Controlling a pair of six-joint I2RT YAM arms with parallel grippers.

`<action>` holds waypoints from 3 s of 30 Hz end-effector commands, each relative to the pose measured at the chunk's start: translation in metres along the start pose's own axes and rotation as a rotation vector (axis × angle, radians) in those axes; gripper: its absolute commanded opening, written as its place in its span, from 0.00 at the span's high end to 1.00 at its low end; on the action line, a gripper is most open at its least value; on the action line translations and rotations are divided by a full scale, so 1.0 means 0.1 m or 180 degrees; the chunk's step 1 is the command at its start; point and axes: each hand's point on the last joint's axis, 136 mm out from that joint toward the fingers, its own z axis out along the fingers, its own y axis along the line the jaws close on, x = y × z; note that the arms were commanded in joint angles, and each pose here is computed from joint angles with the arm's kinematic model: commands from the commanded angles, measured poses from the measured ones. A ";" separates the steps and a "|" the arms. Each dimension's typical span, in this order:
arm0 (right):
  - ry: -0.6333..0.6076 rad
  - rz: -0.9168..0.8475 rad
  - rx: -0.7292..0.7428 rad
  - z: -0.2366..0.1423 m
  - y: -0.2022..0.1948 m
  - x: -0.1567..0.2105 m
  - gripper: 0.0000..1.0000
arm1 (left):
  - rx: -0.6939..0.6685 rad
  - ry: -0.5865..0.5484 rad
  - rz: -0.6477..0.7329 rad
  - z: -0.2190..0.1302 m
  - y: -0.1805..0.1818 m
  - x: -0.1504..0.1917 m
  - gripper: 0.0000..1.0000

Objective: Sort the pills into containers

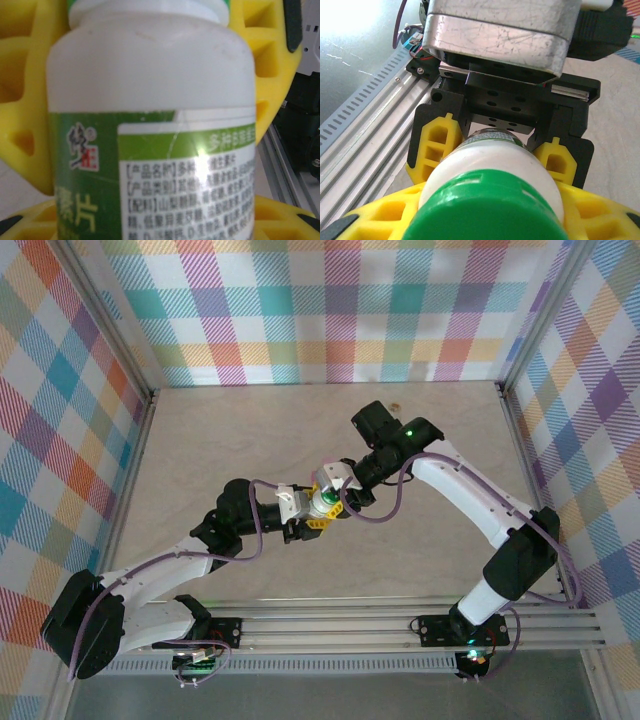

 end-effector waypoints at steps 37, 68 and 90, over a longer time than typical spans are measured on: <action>-0.0415 -0.0120 0.0464 -0.19 -0.04 -0.13 0.41 | 0.0064 -0.0138 0.0235 -0.11 -0.14 -0.23 0.96; -0.1988 0.3928 0.2455 -0.93 -1.34 0.06 0.16 | -0.1380 -0.0349 -0.0202 0.12 1.00 -0.21 1.00; -0.2266 0.3972 0.2489 -0.79 -1.35 0.11 0.36 | -0.1129 -0.0369 -0.0303 0.42 0.88 -0.24 1.00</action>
